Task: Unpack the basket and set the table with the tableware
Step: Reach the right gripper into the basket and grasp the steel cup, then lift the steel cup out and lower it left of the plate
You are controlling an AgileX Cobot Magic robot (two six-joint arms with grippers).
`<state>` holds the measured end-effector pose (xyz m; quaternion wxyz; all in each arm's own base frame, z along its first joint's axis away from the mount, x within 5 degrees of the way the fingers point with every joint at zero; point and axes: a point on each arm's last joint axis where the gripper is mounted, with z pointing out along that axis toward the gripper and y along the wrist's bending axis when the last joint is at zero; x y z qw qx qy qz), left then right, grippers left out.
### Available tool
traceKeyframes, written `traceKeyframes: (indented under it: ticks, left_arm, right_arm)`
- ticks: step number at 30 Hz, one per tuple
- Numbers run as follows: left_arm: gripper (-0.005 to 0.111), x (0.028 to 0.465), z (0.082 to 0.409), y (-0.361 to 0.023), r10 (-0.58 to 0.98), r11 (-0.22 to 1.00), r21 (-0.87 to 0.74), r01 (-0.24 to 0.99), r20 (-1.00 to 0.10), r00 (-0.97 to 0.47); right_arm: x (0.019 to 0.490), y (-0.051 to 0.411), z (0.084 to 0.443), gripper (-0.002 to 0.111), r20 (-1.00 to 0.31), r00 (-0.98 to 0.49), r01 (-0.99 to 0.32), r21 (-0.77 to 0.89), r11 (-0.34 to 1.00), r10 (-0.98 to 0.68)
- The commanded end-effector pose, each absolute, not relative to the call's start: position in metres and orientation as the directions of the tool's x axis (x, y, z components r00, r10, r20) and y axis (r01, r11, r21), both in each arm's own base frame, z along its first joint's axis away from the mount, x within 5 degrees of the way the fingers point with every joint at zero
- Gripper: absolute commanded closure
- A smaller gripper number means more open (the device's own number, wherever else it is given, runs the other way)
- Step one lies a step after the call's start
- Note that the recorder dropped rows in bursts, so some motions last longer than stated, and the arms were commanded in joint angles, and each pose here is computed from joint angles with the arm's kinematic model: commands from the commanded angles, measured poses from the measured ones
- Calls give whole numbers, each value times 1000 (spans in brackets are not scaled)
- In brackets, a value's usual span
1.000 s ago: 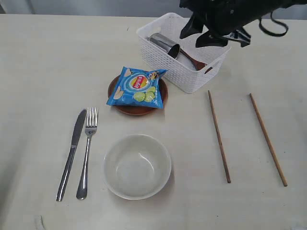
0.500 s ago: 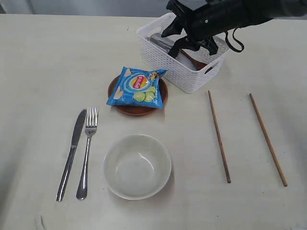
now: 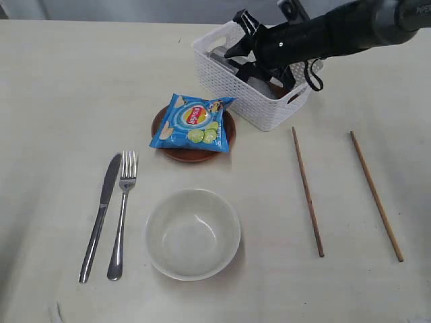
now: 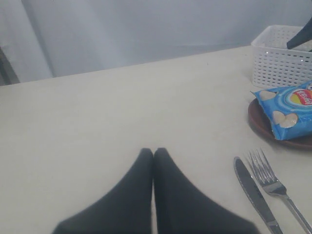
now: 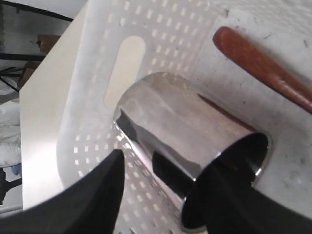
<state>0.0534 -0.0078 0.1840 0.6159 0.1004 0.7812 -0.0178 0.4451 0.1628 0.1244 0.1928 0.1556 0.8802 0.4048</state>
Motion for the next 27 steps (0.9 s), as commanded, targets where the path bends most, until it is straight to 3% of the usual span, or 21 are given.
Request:
traceKeyframes:
  ticks: [1, 6, 8, 19, 27]
  left_arm:
    - [107, 53, 184, -8, 131, 980, 94, 176, -968, -214]
    - [107, 53, 184, -8, 131, 980, 94, 176, -968, -214]
    - [107, 53, 184, -8, 131, 980, 94, 176, -968, -214]
    - [107, 53, 184, -8, 131, 980, 94, 176, -968, -214]
    - [107, 53, 184, -8, 131, 980, 94, 176, -968, -214]
  right_arm:
    - [449, 162, 126, 68, -261, -861, 87, 768, 634, 436]
    - [450, 158, 126, 101, -273, -862, 75, 765, 639, 428]
    - [450, 156, 126, 109, -265, -867, 72, 771, 632, 422]
    - [443, 140, 163, 109, -357, -891, -80, 734, 675, 282]
    - [424, 145, 234, 109, -524, -834, -260, 651, 714, 173]
